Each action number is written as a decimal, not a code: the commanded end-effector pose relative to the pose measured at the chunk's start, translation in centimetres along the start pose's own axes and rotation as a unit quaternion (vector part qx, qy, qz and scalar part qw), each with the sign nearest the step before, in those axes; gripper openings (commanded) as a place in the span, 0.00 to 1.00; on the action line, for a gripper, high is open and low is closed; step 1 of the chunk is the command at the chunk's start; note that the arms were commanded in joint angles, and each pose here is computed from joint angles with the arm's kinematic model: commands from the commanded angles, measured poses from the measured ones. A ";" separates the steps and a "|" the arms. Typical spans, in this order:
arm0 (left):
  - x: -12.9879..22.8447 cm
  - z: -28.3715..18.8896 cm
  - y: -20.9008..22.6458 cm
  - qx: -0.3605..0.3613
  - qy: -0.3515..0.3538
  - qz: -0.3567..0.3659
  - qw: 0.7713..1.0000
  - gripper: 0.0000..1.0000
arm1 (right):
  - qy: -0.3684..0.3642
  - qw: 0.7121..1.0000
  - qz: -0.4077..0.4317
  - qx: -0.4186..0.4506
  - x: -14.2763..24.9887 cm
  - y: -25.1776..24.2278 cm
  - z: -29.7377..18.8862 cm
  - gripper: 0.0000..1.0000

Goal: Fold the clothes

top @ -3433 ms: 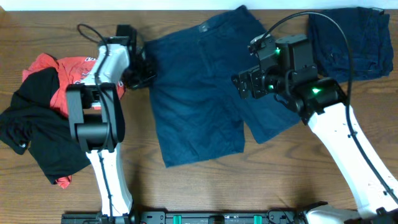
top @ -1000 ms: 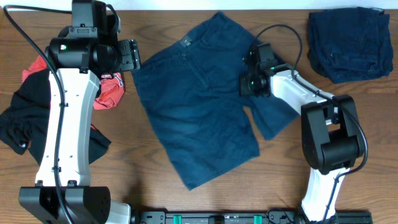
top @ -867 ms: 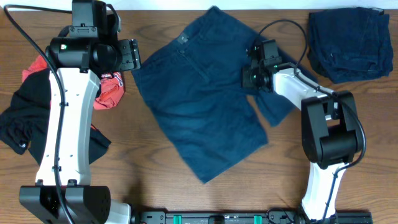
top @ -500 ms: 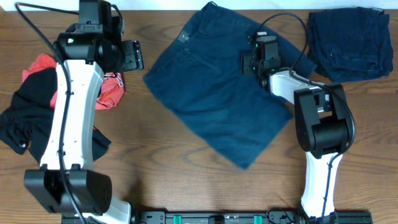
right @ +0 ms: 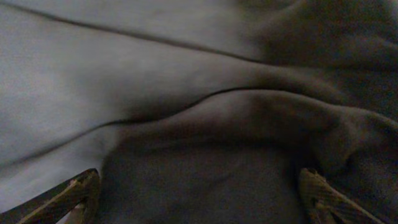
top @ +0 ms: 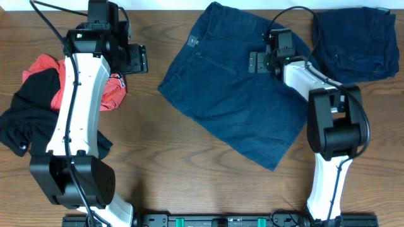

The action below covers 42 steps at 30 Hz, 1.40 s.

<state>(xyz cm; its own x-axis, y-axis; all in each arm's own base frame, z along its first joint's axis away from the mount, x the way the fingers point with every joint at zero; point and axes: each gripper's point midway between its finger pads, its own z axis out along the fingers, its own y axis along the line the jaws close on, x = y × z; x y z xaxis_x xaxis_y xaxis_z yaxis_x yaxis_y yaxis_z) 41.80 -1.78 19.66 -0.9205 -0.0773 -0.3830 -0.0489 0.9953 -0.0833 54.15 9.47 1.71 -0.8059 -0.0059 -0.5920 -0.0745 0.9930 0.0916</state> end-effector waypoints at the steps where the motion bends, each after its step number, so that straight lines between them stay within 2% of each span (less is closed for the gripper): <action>1: 1.0 1.1 -0.1 0.011 0.022 0.031 0.999 0.77 | -0.064 0.996 -0.008 -0.069 -6.1 3.5 -7.0 0.99; 6: 3.2 2.2 -2.3 0.083 0.056 0.076 0.992 0.78 | -0.069 0.993 -0.018 -0.097 -7.1 5.5 -14.3 0.99; 9: 4.4 3.1 -3.6 0.128 0.065 0.109 0.984 0.80 | -0.049 0.994 -0.019 -0.100 -6.1 5.9 -17.3 0.99; 13: 5.3 5.0 -4.3 0.156 0.059 0.143 0.975 0.88 | -0.008 0.994 -0.020 -0.104 -3.8 6.2 -19.9 0.99; 18: 5.8 7.1 -5.2 0.190 0.043 0.160 0.968 0.96 | 0.029 0.994 -0.018 -0.102 -1.8 6.1 -21.3 0.99; 24: 4.8 10.8 -5.1 0.188 0.020 0.170 0.967 0.96 | 0.059 0.986 -0.017 -0.153 -0.4 7.9 -22.5 0.98; 31: 5.7 15.1 -4.8 0.188 0.043 0.172 0.966 0.96 | 0.059 0.985 -0.026 -0.161 -0.2 8.9 -22.6 0.97; 35: 6.2 16.3 -4.7 0.189 0.053 0.170 0.966 0.94 | 0.052 0.983 -0.030 -0.172 -0.5 9.5 -22.7 0.95; 42: 6.5 16.8 -4.6 0.190 0.060 0.168 0.965 0.83 | 0.047 0.983 -0.035 -0.175 -0.6 10.0 -22.7 0.92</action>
<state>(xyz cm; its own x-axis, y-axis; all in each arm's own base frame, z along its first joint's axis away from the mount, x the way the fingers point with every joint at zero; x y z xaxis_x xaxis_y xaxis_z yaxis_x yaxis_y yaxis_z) 42.79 -7.82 2.58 -0.8990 0.2691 -0.3455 0.3786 0.8742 -0.3041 41.16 16.06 19.92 -0.8555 -0.0954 -0.5089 -0.2912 0.9013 0.3206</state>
